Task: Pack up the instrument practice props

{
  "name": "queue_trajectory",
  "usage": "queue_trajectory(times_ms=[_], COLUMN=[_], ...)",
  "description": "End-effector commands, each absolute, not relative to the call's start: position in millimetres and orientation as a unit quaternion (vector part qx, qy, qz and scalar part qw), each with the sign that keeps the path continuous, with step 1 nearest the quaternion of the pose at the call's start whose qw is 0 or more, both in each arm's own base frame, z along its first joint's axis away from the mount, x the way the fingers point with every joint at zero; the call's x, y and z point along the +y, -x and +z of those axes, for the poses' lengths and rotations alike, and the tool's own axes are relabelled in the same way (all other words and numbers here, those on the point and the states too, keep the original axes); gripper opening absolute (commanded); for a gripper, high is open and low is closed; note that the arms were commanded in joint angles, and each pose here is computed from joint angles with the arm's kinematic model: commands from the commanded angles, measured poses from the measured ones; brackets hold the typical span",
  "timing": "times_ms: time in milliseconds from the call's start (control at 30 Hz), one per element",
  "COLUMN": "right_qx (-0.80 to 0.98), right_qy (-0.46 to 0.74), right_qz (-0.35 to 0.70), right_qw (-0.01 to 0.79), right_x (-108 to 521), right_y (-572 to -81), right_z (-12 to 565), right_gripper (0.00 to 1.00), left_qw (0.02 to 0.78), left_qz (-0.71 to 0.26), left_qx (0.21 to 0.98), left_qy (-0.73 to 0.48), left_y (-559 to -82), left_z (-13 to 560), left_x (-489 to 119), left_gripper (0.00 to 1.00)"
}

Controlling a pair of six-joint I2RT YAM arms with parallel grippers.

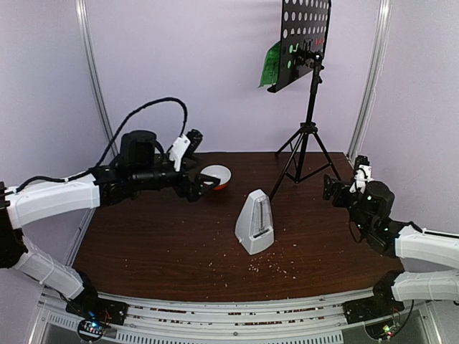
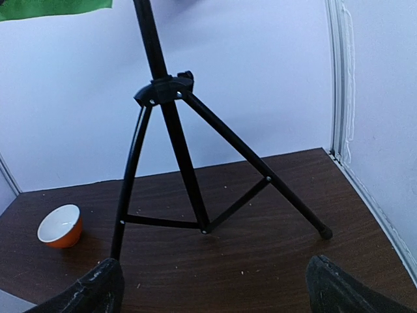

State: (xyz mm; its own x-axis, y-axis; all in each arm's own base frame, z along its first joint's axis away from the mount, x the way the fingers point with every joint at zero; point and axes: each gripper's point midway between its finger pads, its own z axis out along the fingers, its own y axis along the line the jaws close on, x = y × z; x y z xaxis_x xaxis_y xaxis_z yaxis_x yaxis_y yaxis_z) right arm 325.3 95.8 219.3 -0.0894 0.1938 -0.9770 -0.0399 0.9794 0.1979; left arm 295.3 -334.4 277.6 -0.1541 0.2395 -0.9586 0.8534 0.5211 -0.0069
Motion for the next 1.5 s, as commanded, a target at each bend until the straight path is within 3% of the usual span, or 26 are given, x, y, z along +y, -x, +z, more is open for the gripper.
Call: queue_trajectory(times_ms=[0,200,733,933,1167,1467], right_qx=[0.727,0.716,0.722,0.723,0.722,0.722], right_qy=[-0.054,-0.062,-0.059,-0.066,-0.068,-0.07], right_qz=[0.124,0.134,0.134,0.126,0.128,0.125], right_qw=[0.673,0.683,0.676,0.676,0.676,0.677], right_x=[92,86,88,84,84,82], right_y=[-316,-305,-305,-305,-305,-304], right_z=[195,194,188,186,186,186], right_gripper=[1.0,1.0,1.0,1.0,1.0,1.0], left_qw=[0.523,0.495,0.477,0.475,0.477,0.484], left_qz=[-0.371,-0.397,-0.393,-0.353,-0.328,-0.304], left_qx=[0.668,0.652,0.655,0.671,0.684,0.699], left_qy=[-0.378,-0.416,-0.435,-0.447,-0.444,-0.431], left_y=[-287,-275,-271,-271,-273,-277], left_z=[285,261,236,222,211,206], left_x=[-386,-439,-473,-482,-483,-476], left_gripper=[0.95,0.98,0.98,0.91,0.7,0.55])
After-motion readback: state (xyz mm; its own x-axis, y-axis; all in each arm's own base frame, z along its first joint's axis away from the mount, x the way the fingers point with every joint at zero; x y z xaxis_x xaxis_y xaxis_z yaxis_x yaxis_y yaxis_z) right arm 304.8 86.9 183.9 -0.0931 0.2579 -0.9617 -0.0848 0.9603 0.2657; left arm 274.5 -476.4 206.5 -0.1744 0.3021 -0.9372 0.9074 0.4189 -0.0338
